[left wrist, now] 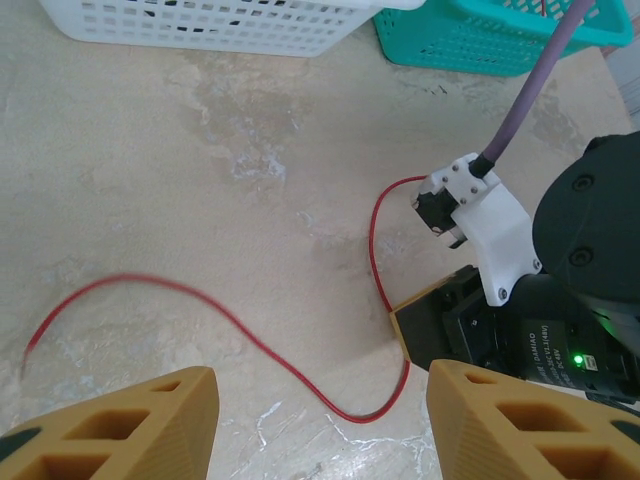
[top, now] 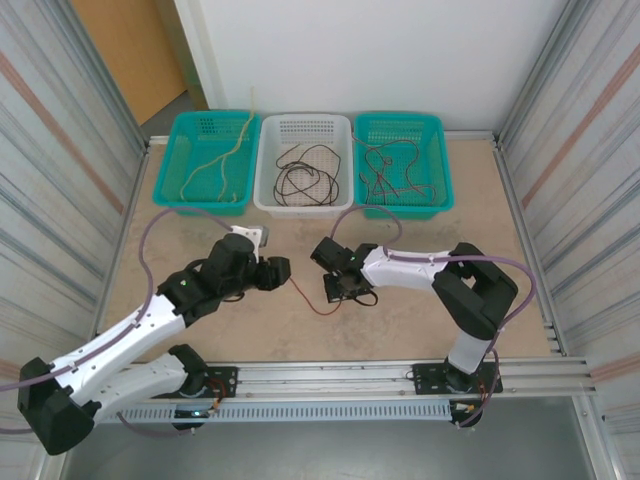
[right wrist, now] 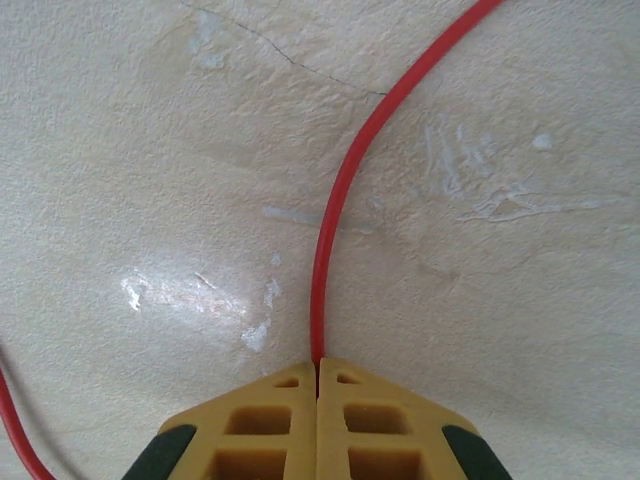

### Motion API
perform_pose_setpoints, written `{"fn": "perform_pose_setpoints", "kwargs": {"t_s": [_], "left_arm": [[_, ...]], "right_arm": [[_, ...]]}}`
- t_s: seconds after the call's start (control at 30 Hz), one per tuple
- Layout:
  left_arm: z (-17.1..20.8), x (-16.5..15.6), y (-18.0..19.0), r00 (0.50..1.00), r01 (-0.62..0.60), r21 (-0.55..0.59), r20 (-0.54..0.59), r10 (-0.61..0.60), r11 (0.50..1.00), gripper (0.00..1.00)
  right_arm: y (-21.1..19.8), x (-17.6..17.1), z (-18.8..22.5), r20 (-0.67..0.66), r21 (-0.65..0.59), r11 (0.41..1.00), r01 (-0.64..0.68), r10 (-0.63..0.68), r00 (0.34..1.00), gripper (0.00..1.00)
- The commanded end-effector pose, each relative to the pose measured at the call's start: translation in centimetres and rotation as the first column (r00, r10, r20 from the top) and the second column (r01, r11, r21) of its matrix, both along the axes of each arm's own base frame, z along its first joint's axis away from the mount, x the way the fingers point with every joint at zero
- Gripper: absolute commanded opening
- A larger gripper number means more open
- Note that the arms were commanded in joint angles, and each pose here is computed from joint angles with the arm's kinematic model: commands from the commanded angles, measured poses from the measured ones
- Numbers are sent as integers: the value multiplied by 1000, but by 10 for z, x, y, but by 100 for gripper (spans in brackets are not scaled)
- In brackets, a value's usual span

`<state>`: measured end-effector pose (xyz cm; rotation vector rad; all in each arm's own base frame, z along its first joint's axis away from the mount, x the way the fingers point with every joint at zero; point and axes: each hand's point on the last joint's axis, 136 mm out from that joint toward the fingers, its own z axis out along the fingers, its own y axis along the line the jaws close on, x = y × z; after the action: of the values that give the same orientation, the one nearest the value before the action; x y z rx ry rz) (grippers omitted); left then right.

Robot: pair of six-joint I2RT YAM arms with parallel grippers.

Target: Untangle the cables

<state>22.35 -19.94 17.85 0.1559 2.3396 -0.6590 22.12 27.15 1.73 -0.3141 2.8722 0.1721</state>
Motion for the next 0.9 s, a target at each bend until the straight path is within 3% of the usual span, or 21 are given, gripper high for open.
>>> {"fn": "perform_pose_setpoints", "kwargs": {"t_s": [0.0,0.13,0.4,0.67,0.87], "left_arm": [[11,1,6,1000,-7,8,29,6,1000,58],[11,0,9,999,-14,6,33,14,1000,58],[5,-1,8,1000,-18,-13,17,18,1000,59],[10,0,4,1000,-7,-39,24,8,999,60],[6,2,-2,1000,-2,-56,5,2,998,60]], "right_arm": [[-9,-9,0,-3,-67,998,-10,10,1000,0],[0,-5,33,97,-24,999,-40,42,994,0],[9,1,136,345,196,975,-101,28,938,0],[-18,9,242,564,335,933,-130,-88,821,0],[-57,51,325,658,406,909,-88,-225,719,0]]}}
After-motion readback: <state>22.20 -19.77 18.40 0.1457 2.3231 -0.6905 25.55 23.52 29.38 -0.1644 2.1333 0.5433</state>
